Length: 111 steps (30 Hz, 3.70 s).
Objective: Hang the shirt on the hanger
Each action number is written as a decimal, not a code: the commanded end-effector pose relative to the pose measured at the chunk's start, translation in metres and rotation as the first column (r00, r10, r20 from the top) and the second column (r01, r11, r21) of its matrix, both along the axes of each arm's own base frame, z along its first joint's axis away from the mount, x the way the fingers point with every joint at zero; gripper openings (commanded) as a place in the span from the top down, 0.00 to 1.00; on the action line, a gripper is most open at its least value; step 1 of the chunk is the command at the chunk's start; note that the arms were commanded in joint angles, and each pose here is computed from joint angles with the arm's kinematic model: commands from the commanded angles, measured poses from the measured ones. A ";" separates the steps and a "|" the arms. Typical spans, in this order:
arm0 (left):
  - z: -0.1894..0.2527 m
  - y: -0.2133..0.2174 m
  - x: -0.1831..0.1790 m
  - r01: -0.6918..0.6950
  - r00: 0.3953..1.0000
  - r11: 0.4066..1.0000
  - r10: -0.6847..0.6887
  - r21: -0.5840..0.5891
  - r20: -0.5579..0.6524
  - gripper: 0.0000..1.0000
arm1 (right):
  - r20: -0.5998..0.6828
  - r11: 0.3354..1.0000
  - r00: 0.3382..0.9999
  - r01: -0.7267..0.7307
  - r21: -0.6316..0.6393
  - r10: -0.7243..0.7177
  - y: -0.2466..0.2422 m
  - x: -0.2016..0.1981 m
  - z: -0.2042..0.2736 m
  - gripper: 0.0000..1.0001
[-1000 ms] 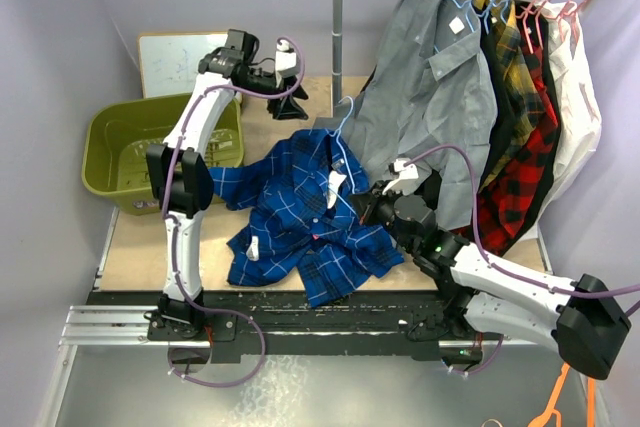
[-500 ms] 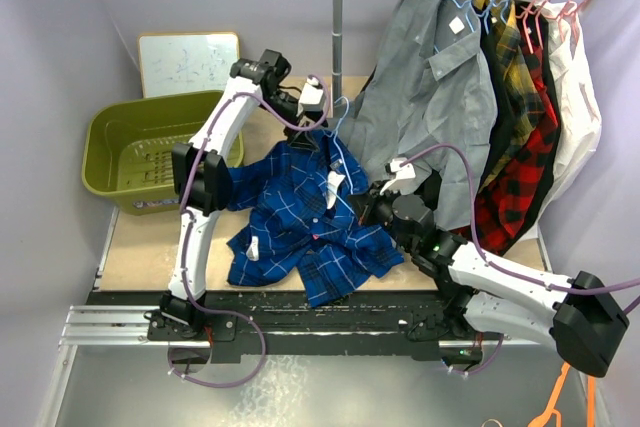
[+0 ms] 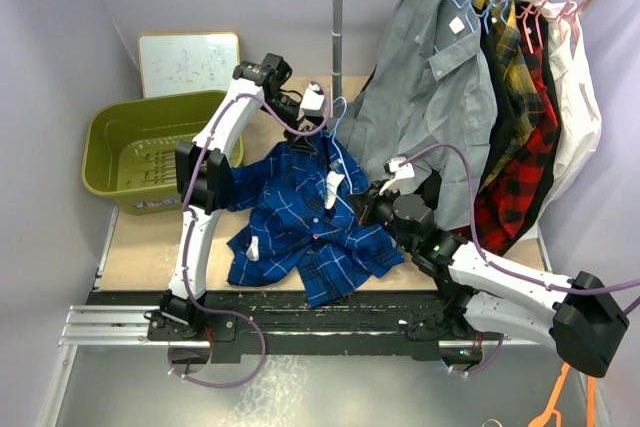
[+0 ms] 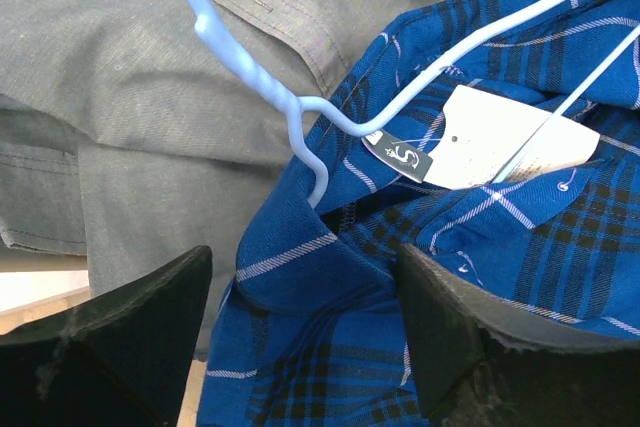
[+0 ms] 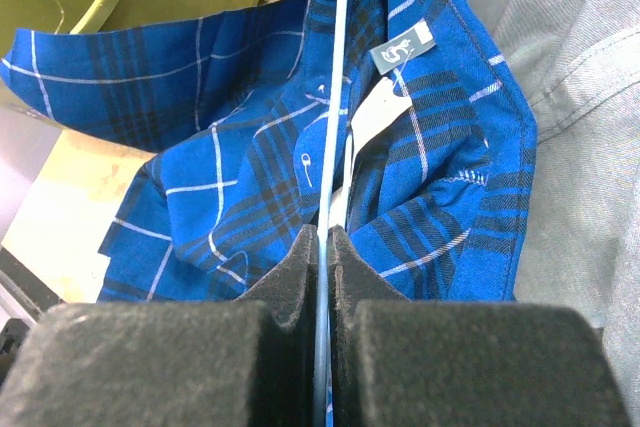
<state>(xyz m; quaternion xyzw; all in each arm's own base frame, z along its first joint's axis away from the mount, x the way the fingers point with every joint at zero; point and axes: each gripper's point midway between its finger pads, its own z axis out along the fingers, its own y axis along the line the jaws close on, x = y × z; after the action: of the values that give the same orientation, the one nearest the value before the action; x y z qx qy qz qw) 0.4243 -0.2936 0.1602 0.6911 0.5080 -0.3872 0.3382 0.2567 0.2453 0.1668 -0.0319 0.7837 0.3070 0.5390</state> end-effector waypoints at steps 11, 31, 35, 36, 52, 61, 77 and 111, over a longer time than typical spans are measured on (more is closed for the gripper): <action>0.030 0.015 -0.004 0.066 0.980 0.997 -0.069 0.027 0.185 0.00 | 0.090 0.999 0.996 -0.005 0.052 0.000 0.004 0.007 0.026 1.00; 0.064 -0.032 -0.044 0.087 0.994 0.984 -0.076 -0.155 0.075 0.90 | 0.129 0.997 0.991 0.024 0.073 -0.033 -0.004 0.008 0.042 1.00; 0.077 -0.027 -0.051 0.083 0.993 0.987 -0.069 -0.137 0.100 1.00 | 0.147 0.995 0.986 0.071 0.070 -0.081 -0.016 0.009 0.049 1.00; 0.086 -0.024 -0.053 0.077 0.991 0.988 -0.060 -0.136 0.120 1.00 | 0.159 0.994 0.983 0.078 0.076 -0.090 -0.020 0.008 0.055 1.00; 0.207 0.039 -0.102 -0.149 0.921 0.989 0.144 -0.014 0.363 1.00 | 0.374 0.994 0.926 -0.086 0.061 0.057 -0.029 -0.028 0.168 0.03; 0.257 0.071 -0.122 -0.311 0.843 0.949 0.297 -0.045 0.448 1.00 | 0.388 0.964 0.917 -0.180 0.194 0.094 -0.054 -0.074 0.161 0.09; 0.265 0.077 -0.134 -0.353 0.832 0.932 0.352 -0.080 0.428 1.00 | 0.323 0.952 0.940 -0.194 0.239 0.110 0.006 -0.028 0.128 0.46; 0.232 0.114 -0.132 -0.345 0.777 0.927 0.195 0.147 0.598 1.00 | 0.196 0.974 0.978 0.025 0.224 -0.070 -0.039 -0.008 0.092 1.00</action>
<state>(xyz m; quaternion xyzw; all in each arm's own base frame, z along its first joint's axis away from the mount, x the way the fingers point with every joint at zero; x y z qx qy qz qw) 0.3046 -0.1991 0.3797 0.6884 0.5664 -0.1044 0.4408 0.2363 0.2306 0.2416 -0.0050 0.6895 0.4115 0.5960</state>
